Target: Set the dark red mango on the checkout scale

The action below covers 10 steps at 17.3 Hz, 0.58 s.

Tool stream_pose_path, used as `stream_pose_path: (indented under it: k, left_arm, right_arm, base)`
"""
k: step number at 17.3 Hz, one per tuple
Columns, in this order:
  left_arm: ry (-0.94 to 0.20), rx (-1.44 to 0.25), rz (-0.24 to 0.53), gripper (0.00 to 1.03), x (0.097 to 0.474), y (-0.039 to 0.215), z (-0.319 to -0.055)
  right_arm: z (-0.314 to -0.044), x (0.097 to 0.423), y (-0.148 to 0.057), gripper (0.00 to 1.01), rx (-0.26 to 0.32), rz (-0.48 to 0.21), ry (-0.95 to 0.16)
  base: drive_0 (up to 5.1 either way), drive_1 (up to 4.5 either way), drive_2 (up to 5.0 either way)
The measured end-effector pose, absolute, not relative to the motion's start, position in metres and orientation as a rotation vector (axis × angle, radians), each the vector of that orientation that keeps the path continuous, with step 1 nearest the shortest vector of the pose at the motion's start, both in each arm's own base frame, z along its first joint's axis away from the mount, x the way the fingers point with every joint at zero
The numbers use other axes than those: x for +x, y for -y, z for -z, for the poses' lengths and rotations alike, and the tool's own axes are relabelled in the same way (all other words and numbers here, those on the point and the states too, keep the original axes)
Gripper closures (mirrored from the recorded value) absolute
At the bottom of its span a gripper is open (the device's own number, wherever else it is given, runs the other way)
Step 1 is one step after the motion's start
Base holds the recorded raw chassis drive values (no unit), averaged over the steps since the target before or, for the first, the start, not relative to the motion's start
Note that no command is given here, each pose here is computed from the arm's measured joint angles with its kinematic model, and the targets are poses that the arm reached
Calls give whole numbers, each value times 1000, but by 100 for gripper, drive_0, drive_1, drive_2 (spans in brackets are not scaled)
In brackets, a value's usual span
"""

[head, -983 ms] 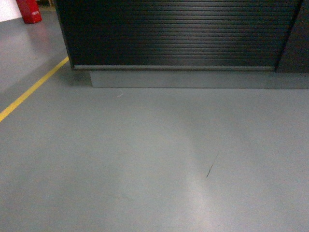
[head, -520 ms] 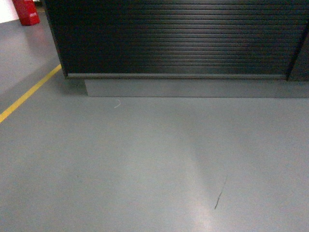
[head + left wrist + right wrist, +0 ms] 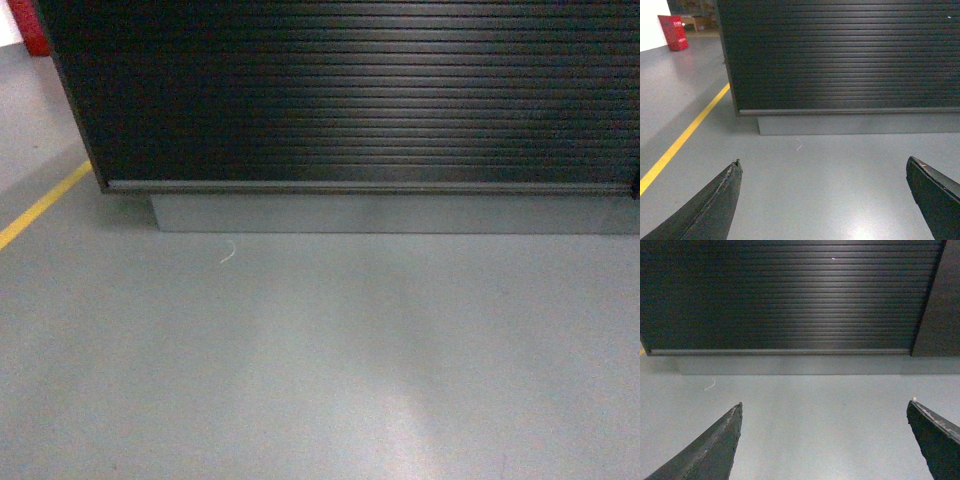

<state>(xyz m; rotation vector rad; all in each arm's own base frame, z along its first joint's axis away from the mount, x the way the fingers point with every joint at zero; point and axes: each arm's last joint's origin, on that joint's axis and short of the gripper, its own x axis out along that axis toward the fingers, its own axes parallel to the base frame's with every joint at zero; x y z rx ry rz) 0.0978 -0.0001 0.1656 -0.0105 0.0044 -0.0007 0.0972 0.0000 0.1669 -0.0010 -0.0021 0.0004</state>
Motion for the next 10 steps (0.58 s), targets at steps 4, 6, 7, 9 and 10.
stream_pose_path:
  k: [4,6,7,9,10]
  left_arm:
    - [-2,-10,1,5,98,0,-166]
    - [-2,-10,0,5,98,0,-166]
    - [-4,-10,1,5,98,0,-166]
    - [-4,-10,1,5,98,0,-166]
    - [-4,-10,0,5,98,0,-166]
  right_arm:
    - [-167,97,0,3,-1,0,6]
    - [-167,97,0,3,-1,0,6]
    - [-167,97,0,3,-1,0,2]
    - [-167,97,0,3,-1,0,1]
    - [-167,97,0,3,-1,1,4]
  base:
    - [10,430,-409]
    - [10,430,-409]
    - [10,430,-409]
    - [10,430,-409]
    - [10,430,-409]
